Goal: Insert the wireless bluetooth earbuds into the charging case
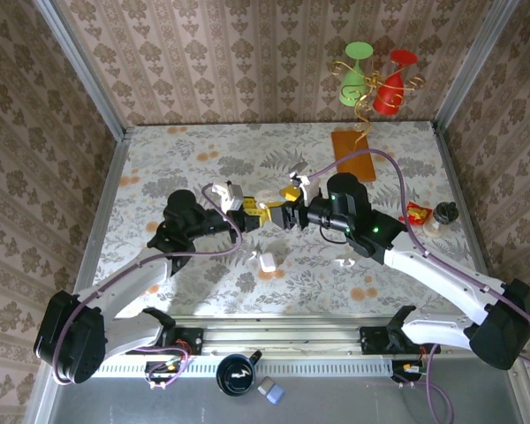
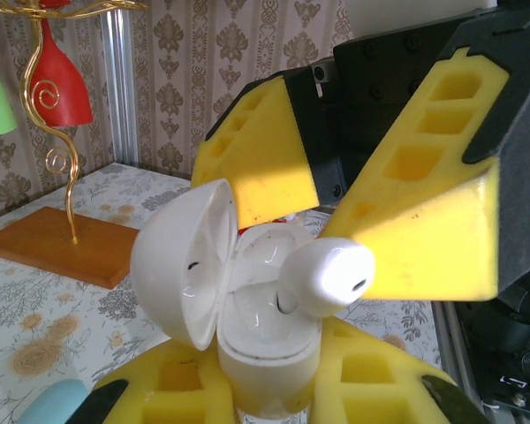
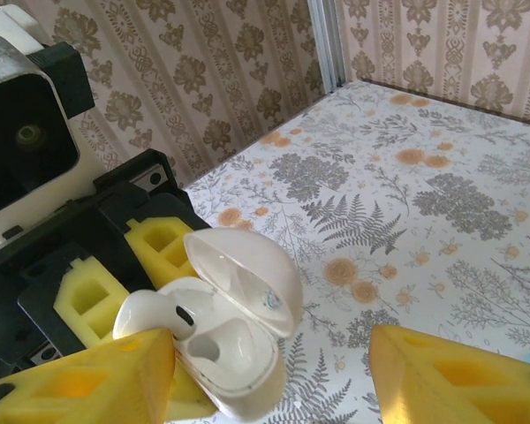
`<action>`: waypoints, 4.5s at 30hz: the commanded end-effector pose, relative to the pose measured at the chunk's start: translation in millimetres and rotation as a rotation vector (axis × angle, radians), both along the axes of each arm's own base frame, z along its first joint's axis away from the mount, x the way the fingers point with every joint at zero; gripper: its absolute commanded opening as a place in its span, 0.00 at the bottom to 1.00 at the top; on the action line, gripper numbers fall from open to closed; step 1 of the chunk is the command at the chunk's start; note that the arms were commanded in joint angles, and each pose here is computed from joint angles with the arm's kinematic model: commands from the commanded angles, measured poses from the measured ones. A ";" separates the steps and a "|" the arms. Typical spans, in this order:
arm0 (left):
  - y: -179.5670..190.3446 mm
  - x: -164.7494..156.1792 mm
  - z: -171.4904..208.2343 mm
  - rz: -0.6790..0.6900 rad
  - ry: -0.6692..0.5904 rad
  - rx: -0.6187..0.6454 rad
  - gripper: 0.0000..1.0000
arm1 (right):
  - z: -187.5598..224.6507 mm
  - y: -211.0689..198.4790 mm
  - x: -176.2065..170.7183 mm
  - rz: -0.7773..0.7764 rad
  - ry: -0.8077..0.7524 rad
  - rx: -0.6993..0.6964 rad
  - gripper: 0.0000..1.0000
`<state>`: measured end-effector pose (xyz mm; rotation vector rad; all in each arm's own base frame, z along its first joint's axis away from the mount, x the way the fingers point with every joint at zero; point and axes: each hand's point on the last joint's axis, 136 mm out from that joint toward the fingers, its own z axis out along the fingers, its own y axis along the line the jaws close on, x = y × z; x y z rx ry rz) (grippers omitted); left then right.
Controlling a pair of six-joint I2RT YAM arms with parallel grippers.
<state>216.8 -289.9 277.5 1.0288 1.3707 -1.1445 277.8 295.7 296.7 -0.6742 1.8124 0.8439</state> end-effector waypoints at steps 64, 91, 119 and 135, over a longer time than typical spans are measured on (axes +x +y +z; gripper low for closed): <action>149.0 111.2 -45.0 0.781 0.115 -0.024 0.03 | -263.7 61.0 -32.2 -0.264 0.865 -0.570 0.51; 145.5 106.8 -49.5 0.753 0.109 -0.014 0.03 | -271.0 71.6 10.6 -0.325 1.035 -0.370 0.30; 135.0 102.7 -47.5 0.685 0.101 0.002 0.03 | -239.7 57.0 27.7 -0.286 0.762 -0.383 0.19; 79.2 65.2 -47.5 0.395 0.053 0.163 0.04 | -86.1 21.0 30.8 -0.104 0.044 -0.372 0.17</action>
